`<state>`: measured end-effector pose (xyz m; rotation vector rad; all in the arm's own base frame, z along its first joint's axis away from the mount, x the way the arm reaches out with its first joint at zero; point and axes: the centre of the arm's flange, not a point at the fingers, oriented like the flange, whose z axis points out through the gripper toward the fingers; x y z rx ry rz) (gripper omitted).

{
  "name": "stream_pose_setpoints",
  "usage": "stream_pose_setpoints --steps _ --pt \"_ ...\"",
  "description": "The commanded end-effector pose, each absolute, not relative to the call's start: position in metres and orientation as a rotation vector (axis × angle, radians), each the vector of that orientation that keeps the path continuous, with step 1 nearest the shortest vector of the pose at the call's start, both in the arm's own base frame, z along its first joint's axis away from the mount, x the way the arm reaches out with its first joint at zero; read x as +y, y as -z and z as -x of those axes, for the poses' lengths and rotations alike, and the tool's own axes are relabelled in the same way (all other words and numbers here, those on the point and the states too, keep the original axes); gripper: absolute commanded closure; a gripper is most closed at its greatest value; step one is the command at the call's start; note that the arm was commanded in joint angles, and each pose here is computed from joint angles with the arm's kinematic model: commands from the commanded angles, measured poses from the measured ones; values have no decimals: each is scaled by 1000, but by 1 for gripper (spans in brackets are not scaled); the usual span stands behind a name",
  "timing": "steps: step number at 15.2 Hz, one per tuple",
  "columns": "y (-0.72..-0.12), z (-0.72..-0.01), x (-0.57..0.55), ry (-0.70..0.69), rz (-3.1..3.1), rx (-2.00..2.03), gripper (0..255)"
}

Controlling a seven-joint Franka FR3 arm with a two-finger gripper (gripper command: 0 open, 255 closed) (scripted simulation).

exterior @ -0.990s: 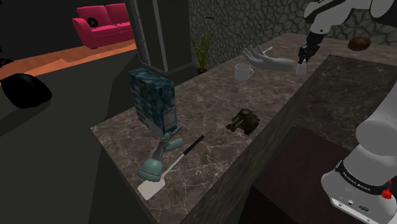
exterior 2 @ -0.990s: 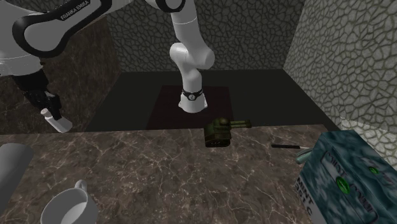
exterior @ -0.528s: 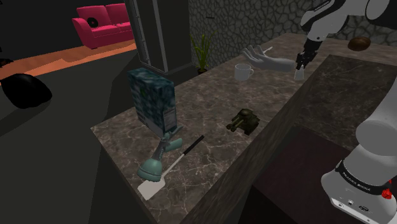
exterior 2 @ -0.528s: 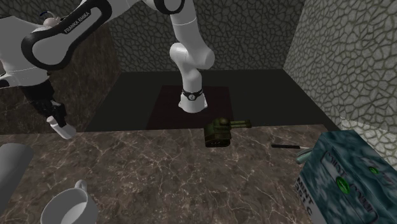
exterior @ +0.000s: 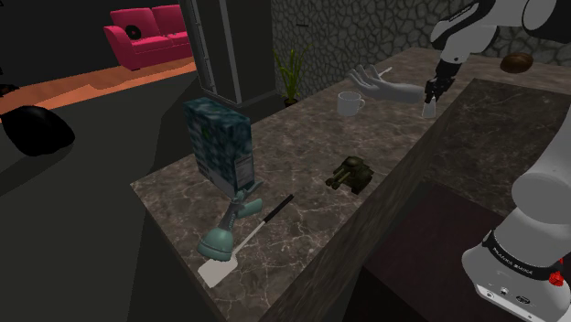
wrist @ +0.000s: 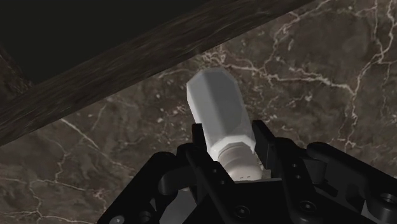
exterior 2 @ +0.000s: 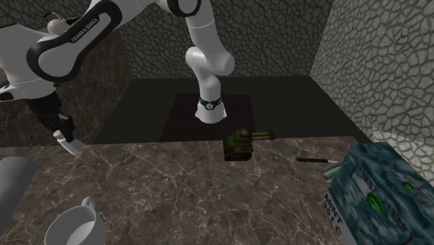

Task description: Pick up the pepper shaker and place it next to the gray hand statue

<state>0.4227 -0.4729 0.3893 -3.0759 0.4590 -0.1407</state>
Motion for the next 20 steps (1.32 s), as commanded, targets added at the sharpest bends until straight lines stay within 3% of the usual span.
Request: stream_pose_setpoints --steps 1,2,3,8,12,20 --pt "-389 -423 -473 141 3076 459 255" --pt "-389 -423 -473 141 3076 459 255" --pt "-389 -423 -473 141 3076 459 0" --pt "-389 -423 -473 141 3076 459 0" --pt "-439 -418 -474 141 3076 459 0" --pt "-439 -418 -474 141 3076 459 0"
